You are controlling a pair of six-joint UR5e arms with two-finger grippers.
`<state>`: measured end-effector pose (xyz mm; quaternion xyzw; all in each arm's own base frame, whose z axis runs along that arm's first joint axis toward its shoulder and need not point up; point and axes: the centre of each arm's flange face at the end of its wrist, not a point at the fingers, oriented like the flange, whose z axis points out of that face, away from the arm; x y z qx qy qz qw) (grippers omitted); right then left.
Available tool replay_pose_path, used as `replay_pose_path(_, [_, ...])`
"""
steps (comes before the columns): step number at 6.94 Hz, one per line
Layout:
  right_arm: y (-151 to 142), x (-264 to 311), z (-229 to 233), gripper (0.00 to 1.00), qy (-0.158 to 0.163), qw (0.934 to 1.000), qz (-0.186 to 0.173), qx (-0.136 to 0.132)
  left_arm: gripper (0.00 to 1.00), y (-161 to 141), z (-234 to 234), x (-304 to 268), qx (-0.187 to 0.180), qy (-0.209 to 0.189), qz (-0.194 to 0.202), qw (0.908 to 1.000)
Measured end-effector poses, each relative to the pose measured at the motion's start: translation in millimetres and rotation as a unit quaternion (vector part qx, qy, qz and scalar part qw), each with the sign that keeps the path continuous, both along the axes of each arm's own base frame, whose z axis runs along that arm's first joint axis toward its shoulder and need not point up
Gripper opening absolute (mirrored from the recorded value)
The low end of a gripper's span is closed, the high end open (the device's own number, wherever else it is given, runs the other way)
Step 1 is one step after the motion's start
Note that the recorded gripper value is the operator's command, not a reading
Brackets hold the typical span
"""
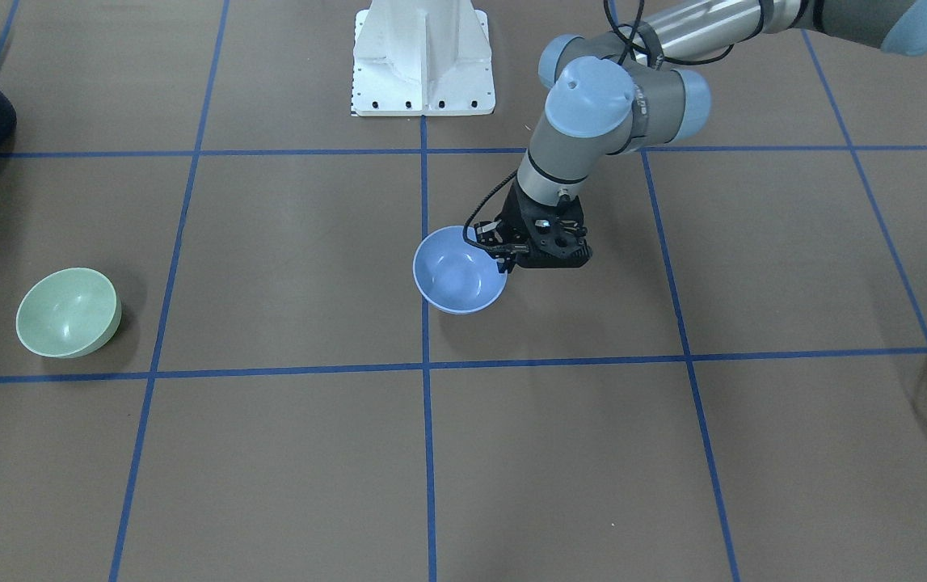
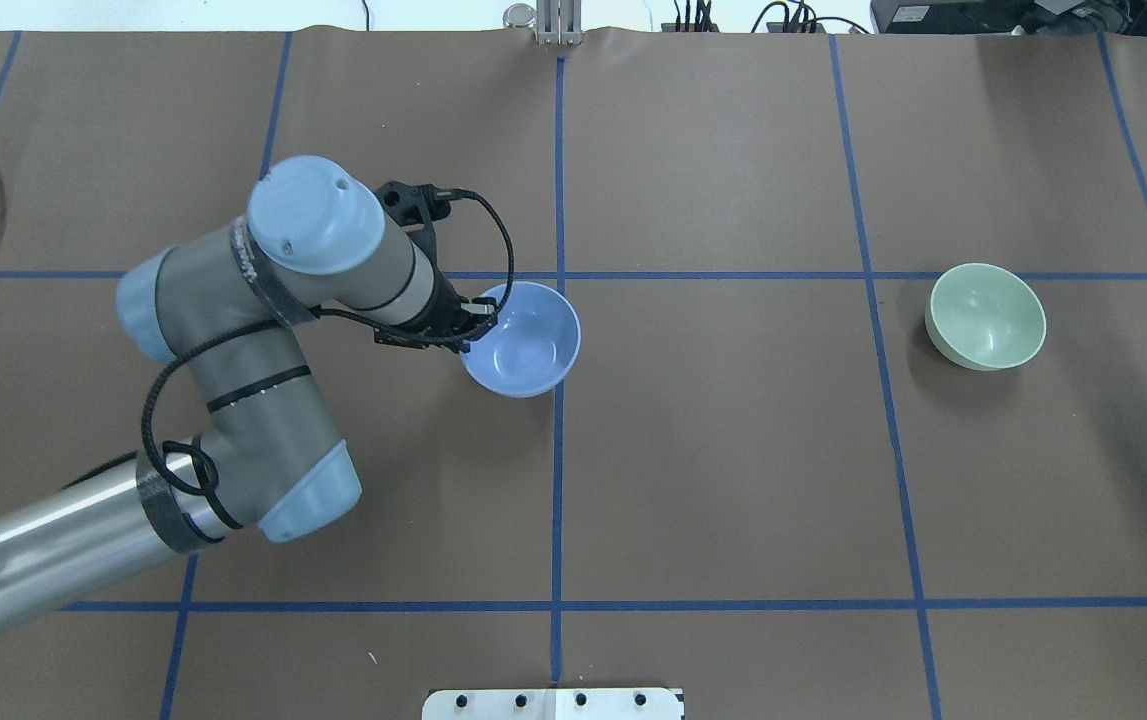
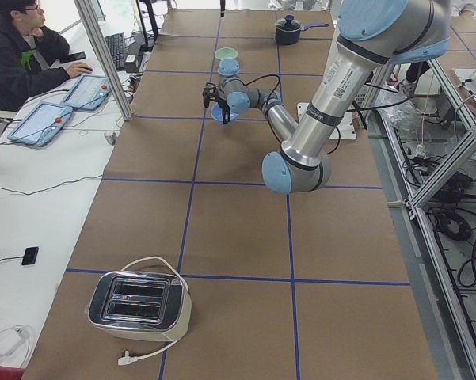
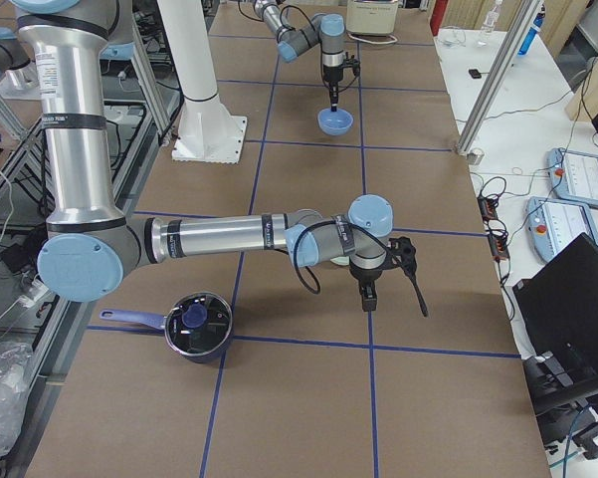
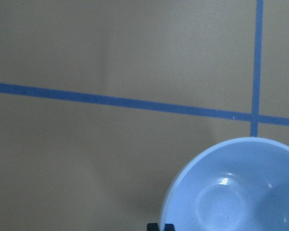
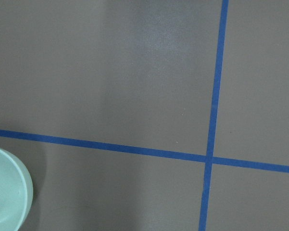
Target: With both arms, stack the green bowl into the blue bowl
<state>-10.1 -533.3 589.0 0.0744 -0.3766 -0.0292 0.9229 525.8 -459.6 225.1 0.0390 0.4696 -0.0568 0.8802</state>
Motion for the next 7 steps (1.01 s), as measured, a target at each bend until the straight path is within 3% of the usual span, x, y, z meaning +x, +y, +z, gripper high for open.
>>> replay_pose_path(3, [0.0,-0.1,-0.1,1.00,-0.001,1.0000,0.001,-0.002,0.02,35.2,-3.9,34.5,0.025,-0.012,-0.002,0.9996])
replay_pose_path(4, [0.0,-0.1,-0.2,1.00,-0.001,1.0000,0.002,-0.002,0.20,37.3,-6.9,36.5,0.027,-0.011,-0.001,0.9996])
replay_pose_path(6, [0.0,-0.1,-0.2,1.00,-0.001,1.0000,0.002,-0.002,0.88,38.2,-12.5,38.1,0.033,-0.007,0.001,0.9994])
replay_pose_path(7, [-0.1,-0.2,-0.4,1.00,-0.001,1.0000,0.002,-0.002,0.98,37.3,-12.7,37.9,0.037,-0.007,-0.003,0.9993])
